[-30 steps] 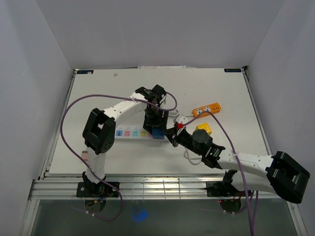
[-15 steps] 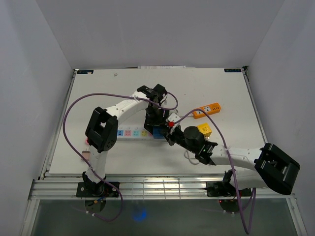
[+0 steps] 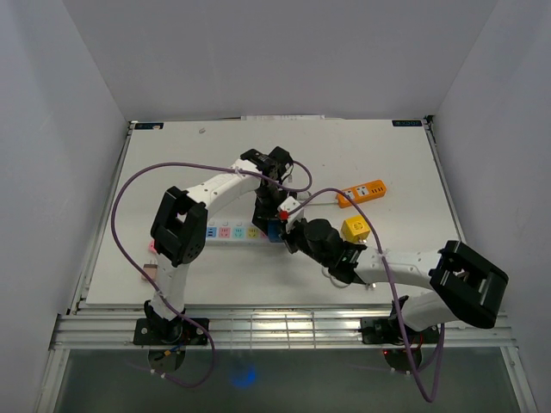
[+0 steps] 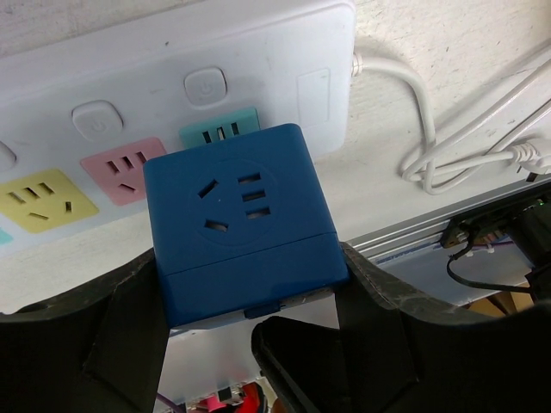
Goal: Insert the plug
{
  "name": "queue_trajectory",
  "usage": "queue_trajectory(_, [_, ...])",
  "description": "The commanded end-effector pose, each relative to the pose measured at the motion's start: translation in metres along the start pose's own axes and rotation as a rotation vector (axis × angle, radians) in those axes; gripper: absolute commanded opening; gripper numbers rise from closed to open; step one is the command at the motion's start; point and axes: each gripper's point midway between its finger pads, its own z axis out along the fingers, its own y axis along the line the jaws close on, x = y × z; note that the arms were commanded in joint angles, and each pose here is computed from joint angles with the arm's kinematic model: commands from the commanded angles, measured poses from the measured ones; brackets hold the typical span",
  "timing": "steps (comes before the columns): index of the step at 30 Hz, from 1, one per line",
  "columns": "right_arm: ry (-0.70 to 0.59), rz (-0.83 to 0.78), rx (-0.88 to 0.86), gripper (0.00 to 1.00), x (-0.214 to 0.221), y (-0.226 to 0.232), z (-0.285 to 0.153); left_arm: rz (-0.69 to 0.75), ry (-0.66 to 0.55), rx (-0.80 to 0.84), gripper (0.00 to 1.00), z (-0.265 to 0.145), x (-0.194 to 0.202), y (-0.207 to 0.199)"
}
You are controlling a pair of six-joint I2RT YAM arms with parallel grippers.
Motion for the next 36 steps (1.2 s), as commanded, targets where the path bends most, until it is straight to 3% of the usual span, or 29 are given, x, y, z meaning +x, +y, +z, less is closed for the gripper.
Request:
queue_trajectory(1, [-0.005,-0.019,0.100,0.08,-0.014,-0.012,0.008,0.026,-0.056,-0.044,0.00,0.023,-0.021,0.007])
queue_trajectory(11, [0.111,-0.057,0.260,0.08,0.003,-0.029,0.019,0.036,-0.093,-0.038,0.00,0.012,-0.027,0.003])
queue_trajectory(14, [0.128,-0.062,0.272,0.08,0.007,-0.030,0.020,0.045,-0.111,-0.028,0.19,0.005,-0.029,0.000])
queue_trajectory(17, [0.140,-0.064,0.278,0.08,0.011,-0.031,0.020,0.053,-0.131,-0.021,0.22,-0.001,-0.032,-0.003])
queue_trajectory(20, [0.148,-0.059,0.295,0.08,0.013,-0.034,0.020,0.059,-0.146,-0.010,0.42,-0.007,-0.034,-0.006])
queue_trajectory(24, [0.150,-0.049,0.311,0.08,0.014,-0.037,0.018,0.068,-0.155,0.004,0.48,-0.011,-0.036,-0.010])
queue_trajectory(26, [0.150,-0.041,0.314,0.08,0.014,-0.039,0.018,0.075,-0.161,0.010,0.65,-0.014,-0.037,-0.013])
queue_trajectory(27, [0.148,-0.040,0.315,0.08,0.014,-0.040,0.018,0.075,-0.163,0.016,0.90,-0.015,-0.038,-0.014])
queue_trajectory(28, [0.150,-0.039,0.317,0.08,0.014,-0.041,0.018,0.076,-0.168,0.017,0.98,-0.017,-0.039,-0.014])
queue_trajectory(36, [0.151,-0.005,0.332,0.08,0.017,-0.045,0.018,0.083,-0.208,0.033,0.98,-0.032,-0.043,-0.020])
